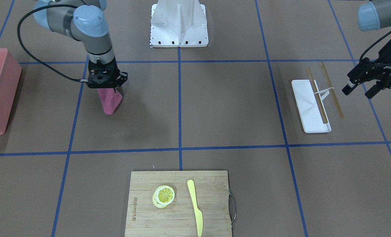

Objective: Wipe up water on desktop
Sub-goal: 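Wipe the table with the pink cloth in the right gripper while the left arm withdraws, then carry the cloth to the pink bin with the right gripper and release it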

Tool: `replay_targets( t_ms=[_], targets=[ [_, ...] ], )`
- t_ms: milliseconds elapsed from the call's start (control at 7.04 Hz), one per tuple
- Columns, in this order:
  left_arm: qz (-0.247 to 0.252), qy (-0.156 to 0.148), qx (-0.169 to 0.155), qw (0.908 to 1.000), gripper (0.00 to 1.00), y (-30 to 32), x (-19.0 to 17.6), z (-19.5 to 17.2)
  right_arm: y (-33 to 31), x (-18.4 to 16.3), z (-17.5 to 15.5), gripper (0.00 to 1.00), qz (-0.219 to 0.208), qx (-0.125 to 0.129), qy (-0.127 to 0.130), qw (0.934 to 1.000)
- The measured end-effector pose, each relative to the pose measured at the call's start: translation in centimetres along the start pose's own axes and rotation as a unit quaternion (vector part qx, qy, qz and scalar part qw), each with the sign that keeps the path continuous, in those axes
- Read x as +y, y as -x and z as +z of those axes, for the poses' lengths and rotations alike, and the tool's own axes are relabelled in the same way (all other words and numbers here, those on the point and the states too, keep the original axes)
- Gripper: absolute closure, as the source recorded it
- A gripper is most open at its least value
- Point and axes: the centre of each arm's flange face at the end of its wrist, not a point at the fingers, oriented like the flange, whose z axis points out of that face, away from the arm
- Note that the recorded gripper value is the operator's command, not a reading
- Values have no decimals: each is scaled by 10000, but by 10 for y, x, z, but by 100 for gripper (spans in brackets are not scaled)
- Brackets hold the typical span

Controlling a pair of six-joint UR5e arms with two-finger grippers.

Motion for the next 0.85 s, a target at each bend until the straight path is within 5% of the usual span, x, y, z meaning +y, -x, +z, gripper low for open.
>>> replay_targets(
  t_ms=[426, 852],
  targets=[
    [17, -52, -72, 10000, 3, 14, -5, -5, 78, 14, -10, 100, 407, -363, 87, 9985],
    [-31, -104, -131, 9999, 3, 21, -8, -7, -65, -14, -27, 100, 77, -60, 109, 9999]
  ],
)
